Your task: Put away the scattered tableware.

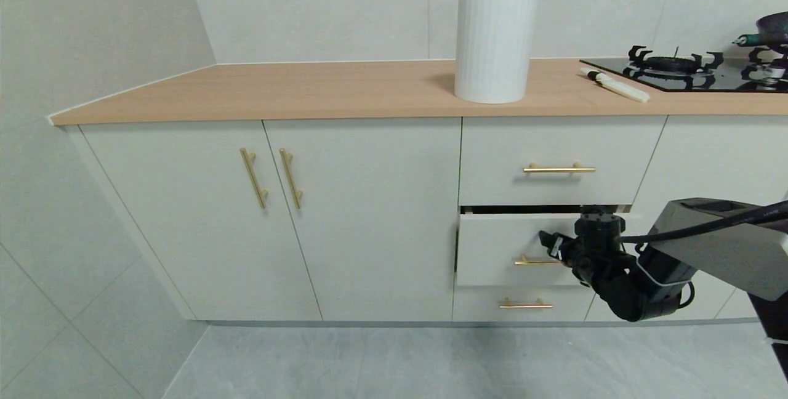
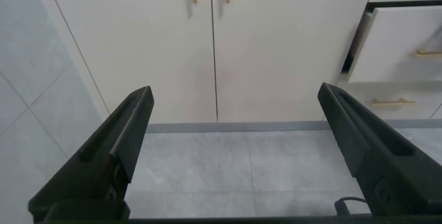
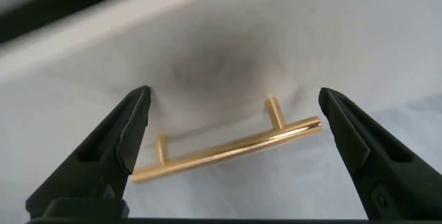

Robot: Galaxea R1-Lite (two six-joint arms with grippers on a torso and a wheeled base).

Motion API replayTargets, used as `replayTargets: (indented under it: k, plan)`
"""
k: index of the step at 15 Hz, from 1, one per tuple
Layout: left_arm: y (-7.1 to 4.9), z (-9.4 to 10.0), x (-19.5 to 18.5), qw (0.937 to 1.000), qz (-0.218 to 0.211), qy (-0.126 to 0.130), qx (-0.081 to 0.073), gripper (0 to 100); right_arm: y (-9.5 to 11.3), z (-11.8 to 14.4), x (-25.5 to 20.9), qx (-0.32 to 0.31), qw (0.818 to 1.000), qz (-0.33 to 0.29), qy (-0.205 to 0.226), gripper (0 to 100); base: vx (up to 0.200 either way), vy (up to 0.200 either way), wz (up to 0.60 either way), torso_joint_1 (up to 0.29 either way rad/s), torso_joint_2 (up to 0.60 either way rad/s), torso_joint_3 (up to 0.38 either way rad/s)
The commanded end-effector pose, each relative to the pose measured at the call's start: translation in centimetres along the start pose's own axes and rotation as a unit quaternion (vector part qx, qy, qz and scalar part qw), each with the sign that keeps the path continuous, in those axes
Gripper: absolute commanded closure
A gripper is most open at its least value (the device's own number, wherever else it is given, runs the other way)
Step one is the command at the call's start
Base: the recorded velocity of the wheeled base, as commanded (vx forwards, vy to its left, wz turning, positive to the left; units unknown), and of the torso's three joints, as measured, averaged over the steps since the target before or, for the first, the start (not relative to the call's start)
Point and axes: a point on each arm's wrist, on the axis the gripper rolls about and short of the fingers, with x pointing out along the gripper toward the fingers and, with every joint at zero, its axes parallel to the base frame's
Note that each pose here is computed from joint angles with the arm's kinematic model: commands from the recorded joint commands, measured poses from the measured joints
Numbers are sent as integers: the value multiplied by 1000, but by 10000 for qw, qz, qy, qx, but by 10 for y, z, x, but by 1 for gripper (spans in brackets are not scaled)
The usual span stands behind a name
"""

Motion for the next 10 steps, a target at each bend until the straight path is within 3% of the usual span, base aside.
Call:
replayTargets:
  k: [1,10]
  plan:
    - [0,0,0,10000,2,3,0,0,-2,-3,11,86,9999,-34,-51,0,0,0,0,0,0,0]
    - [0,0,0,10000,2,-4,0,0,-22,17,44,417,9973,-210,-562,0,0,0,0,0,0,0]
